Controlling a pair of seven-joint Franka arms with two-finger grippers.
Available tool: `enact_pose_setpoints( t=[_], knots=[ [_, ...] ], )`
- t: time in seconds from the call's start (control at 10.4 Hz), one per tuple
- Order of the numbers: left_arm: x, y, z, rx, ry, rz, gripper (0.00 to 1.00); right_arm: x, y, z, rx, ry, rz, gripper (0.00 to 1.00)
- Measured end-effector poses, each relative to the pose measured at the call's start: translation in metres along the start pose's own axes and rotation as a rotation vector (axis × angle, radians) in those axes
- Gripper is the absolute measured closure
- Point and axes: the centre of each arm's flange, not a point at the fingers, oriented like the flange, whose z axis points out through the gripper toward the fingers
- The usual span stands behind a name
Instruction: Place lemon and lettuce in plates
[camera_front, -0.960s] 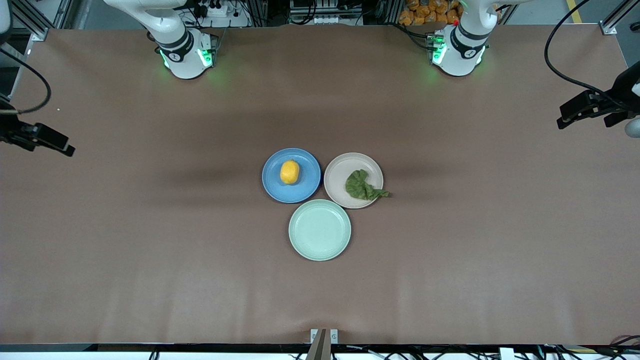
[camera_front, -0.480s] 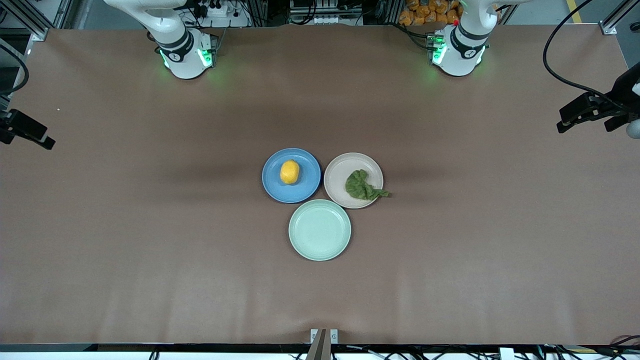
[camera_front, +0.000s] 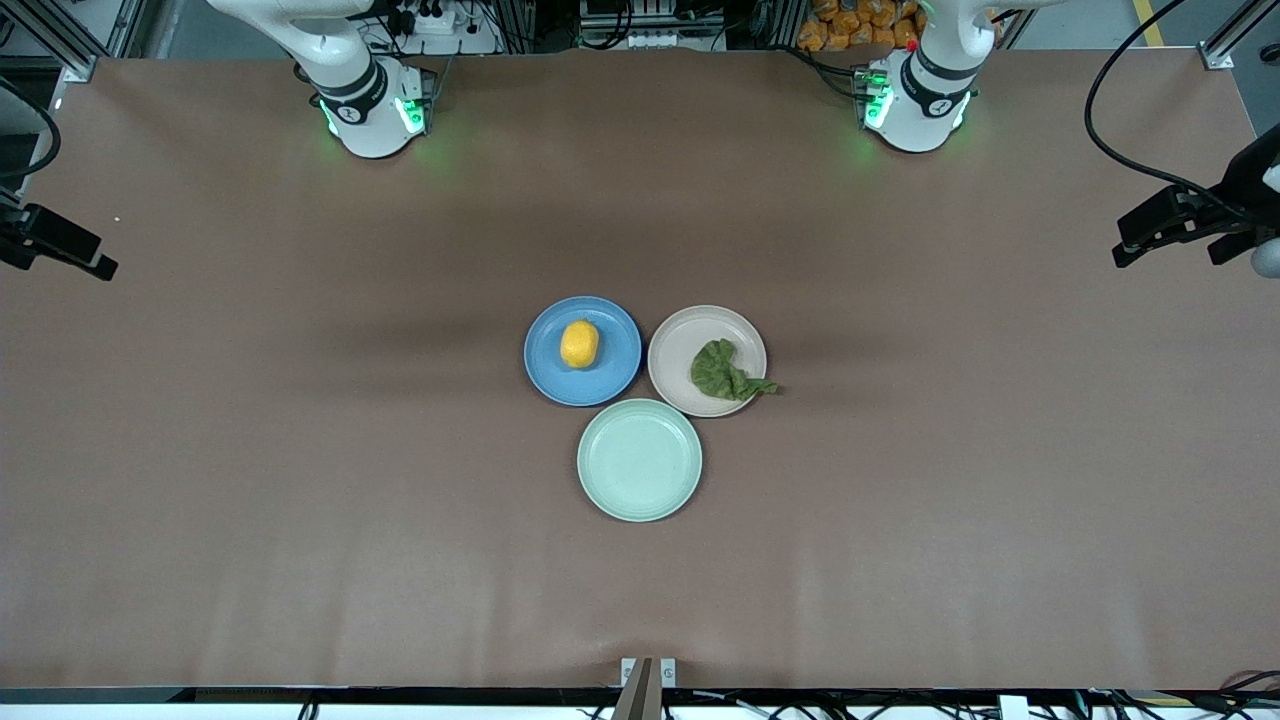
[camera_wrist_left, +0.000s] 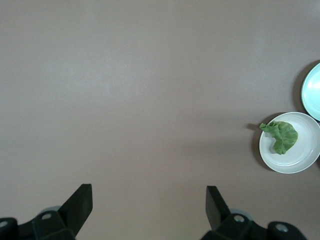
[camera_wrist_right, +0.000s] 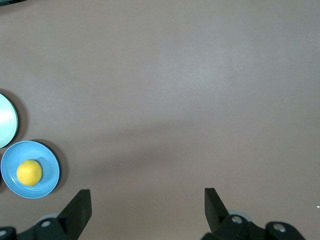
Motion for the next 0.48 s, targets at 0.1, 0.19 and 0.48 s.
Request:
enact_pose_setpoints(
  t=[0.1,0.19,0.48],
  knots=[
    [0.0,0.0002,-0.0001,0.0,0.001,0.004,0.0,0.0003,0.0001,0.0007,-0.001,-0.002,0.0,0.0],
    [0.0001,0.0002,-0.0001,0.0,0.001,0.009,0.0,0.0007,0.0003,0.0018,-0.004,-0.004,0.0,0.0],
    [0.0001,0.0002,-0.0001,0.0,0.001,0.014,0.0,0.0007,0.0013,0.0045,-0.063,-0.014,-0.008,0.0]
  ],
)
